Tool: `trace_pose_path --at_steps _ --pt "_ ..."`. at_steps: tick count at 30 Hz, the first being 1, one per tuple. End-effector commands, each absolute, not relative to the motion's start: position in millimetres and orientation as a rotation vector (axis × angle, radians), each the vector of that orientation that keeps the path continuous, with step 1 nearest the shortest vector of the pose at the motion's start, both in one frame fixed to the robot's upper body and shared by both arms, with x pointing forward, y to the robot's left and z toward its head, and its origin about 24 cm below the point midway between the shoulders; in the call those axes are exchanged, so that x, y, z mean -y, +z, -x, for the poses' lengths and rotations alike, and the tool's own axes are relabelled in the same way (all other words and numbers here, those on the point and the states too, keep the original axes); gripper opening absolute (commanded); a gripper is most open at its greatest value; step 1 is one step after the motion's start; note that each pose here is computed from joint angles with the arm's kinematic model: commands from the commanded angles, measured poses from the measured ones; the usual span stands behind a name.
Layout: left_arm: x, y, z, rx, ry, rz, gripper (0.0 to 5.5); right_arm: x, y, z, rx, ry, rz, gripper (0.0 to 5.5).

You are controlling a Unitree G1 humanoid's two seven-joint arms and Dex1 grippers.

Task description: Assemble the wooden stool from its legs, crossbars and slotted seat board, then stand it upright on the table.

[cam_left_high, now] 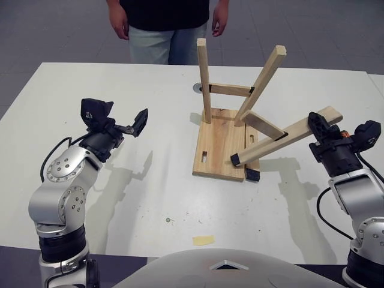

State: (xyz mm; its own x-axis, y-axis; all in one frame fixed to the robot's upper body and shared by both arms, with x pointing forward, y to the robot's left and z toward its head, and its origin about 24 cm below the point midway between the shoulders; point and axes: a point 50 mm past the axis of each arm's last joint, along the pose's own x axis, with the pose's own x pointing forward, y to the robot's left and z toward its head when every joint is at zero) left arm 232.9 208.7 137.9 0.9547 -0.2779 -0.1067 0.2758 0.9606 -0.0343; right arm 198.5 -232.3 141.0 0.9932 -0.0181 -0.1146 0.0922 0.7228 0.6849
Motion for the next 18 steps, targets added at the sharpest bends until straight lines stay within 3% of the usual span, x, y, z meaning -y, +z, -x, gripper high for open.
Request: trace_pose_path --at_steps 1,7,14,18 --pt "-201 137 -233 -0.111 -0.300 -0.007 5.40 230 133 -200 -0.149 -0.105 -0.562 1.01" --pt "-200 140 -244 -0.110 -0.309 -0.037 5.40 230 136 -204 -0.089 -0.064 -0.316 1.02" --pt "-169 127 -242 -0.129 -0.393 0.011 5.40 208 125 -209 -0.060 0.102 -0.227 1.02" --pt "-161 120 -238 -0.146 -0.416 0.001 5.40 212 107 -210 -0.087 0.117 -0.174 1.02"
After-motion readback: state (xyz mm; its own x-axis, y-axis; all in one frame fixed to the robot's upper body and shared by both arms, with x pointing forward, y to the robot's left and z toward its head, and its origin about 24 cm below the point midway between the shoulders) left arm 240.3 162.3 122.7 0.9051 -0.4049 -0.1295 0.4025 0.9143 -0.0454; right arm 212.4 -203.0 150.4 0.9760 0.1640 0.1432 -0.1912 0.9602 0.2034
